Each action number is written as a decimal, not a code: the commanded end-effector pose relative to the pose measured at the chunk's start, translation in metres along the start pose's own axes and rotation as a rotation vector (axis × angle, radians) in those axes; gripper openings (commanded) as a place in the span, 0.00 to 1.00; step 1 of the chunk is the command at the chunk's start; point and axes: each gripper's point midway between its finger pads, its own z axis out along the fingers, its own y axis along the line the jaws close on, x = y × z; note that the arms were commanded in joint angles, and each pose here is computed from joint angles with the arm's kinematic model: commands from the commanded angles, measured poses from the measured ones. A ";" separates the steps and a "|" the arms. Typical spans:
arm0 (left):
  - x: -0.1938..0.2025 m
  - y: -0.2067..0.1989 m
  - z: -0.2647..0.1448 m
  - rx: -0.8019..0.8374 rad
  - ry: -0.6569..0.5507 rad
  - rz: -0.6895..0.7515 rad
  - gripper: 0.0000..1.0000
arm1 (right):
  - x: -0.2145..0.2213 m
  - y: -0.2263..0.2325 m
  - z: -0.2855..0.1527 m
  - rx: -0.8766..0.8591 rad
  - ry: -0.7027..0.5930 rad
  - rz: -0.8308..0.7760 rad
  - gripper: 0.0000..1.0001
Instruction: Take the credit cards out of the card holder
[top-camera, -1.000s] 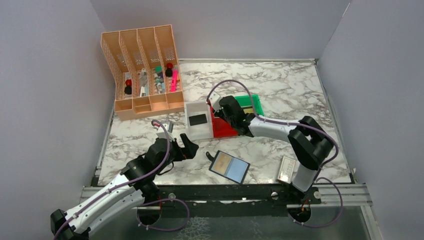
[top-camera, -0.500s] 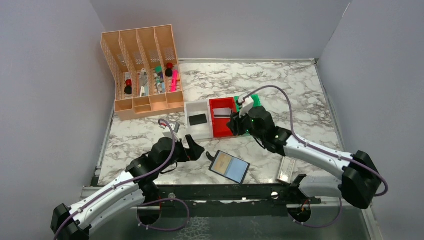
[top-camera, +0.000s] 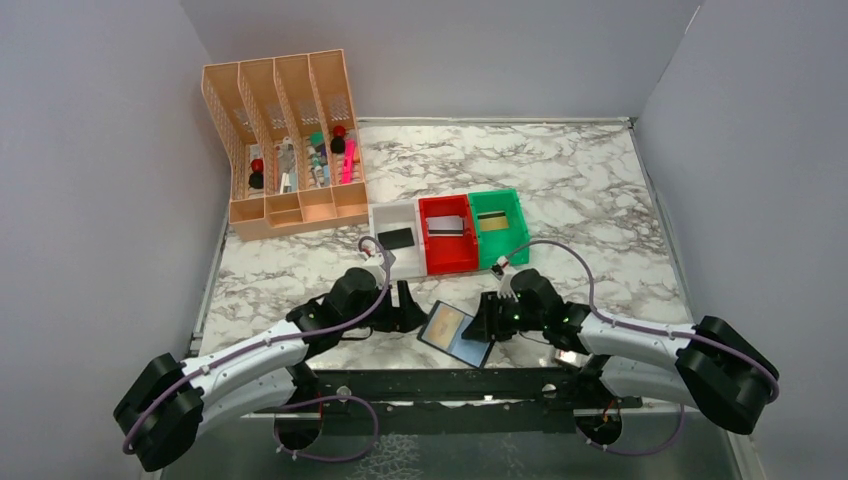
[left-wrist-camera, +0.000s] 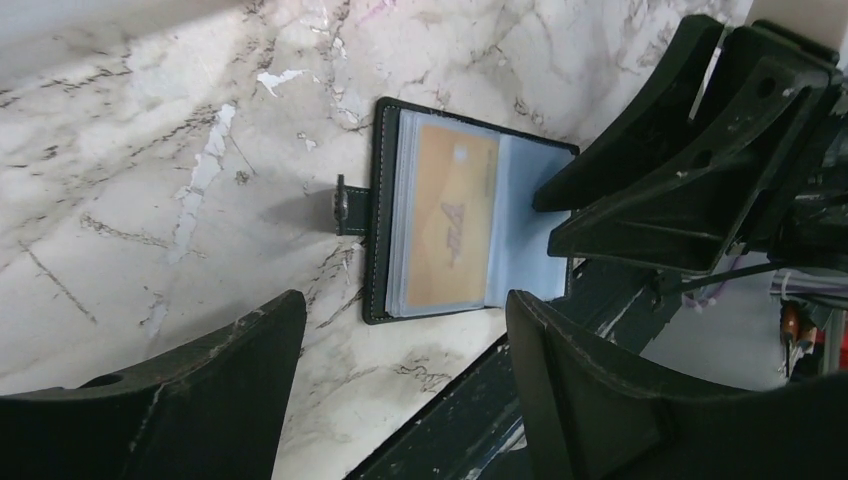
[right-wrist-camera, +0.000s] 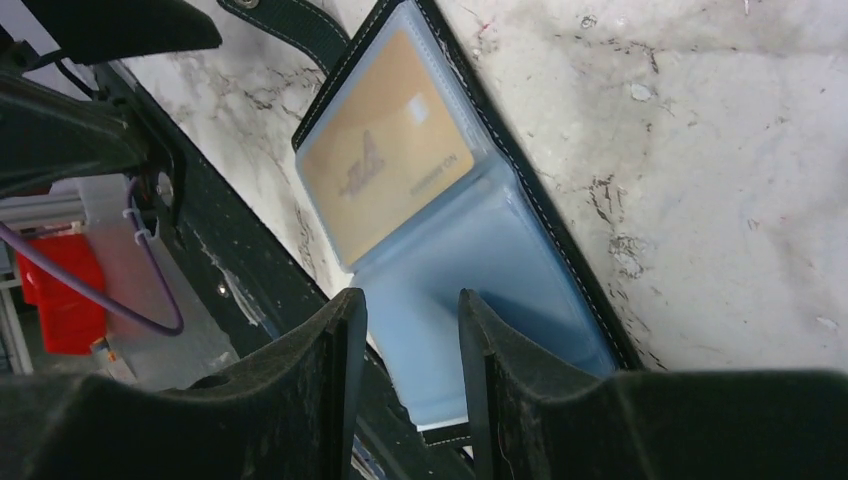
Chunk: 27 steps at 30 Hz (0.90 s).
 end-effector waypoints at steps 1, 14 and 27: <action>-0.005 -0.027 0.002 0.103 0.016 0.062 0.75 | -0.007 0.008 0.007 -0.011 0.006 0.026 0.44; -0.007 -0.020 -0.015 0.064 -0.049 0.021 0.70 | -0.022 -0.020 0.057 0.113 0.117 -0.168 0.39; -0.025 -0.005 -0.026 -0.036 -0.154 0.003 0.68 | -0.079 0.003 0.034 0.243 -0.030 -0.254 0.38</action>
